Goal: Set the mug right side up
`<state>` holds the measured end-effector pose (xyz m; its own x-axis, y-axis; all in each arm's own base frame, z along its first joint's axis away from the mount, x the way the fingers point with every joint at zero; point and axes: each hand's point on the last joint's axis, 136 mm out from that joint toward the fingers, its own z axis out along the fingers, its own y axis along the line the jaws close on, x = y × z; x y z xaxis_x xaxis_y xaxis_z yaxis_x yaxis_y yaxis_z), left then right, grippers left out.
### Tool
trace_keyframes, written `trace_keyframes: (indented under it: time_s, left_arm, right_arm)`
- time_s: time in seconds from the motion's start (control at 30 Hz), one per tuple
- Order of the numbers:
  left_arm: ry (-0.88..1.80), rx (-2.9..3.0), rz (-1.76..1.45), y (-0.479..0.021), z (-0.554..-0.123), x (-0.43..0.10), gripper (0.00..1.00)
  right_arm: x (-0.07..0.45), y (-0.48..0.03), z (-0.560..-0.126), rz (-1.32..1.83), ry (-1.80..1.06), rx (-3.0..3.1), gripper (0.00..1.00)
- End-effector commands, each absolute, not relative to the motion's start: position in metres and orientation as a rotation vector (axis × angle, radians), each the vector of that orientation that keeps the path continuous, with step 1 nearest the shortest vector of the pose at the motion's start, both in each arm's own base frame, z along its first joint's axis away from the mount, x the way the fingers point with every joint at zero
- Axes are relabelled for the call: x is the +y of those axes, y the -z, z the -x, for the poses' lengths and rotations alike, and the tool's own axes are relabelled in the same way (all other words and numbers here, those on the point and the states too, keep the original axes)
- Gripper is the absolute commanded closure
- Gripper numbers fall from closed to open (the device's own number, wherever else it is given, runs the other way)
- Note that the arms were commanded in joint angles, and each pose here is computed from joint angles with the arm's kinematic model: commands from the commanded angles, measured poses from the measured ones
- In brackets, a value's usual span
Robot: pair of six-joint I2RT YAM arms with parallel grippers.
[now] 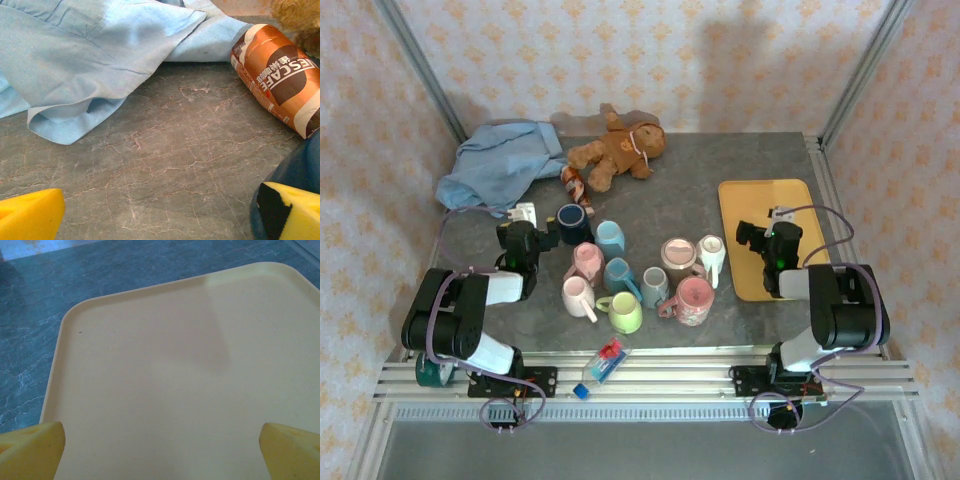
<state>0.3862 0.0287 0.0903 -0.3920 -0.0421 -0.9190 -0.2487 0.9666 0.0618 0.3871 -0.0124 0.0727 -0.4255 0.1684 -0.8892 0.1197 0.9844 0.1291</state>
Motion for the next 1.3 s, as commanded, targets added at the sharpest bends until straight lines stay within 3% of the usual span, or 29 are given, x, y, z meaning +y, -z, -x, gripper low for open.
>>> trace_keyframes:
  time_s: [0.0,1.0,1.27]
  left_arm:
    - [-0.242,1.952,0.227,-0.096,-0.39,0.034,0.0]
    - [-0.243,1.95,0.225,-0.096,-0.389,0.034,0.0]
    - [-0.2,1.969,0.223,-0.178,-0.372,0.024,0.0]
  right_arm:
    - [-0.016,-0.088,-0.396,-0.206,-0.028,1.964,0.01]
    - [-0.017,-0.09,-0.396,-0.211,-0.025,1.958,0.01]
    - [-0.008,-0.163,-0.384,-0.22,-0.094,2.001,0.04]
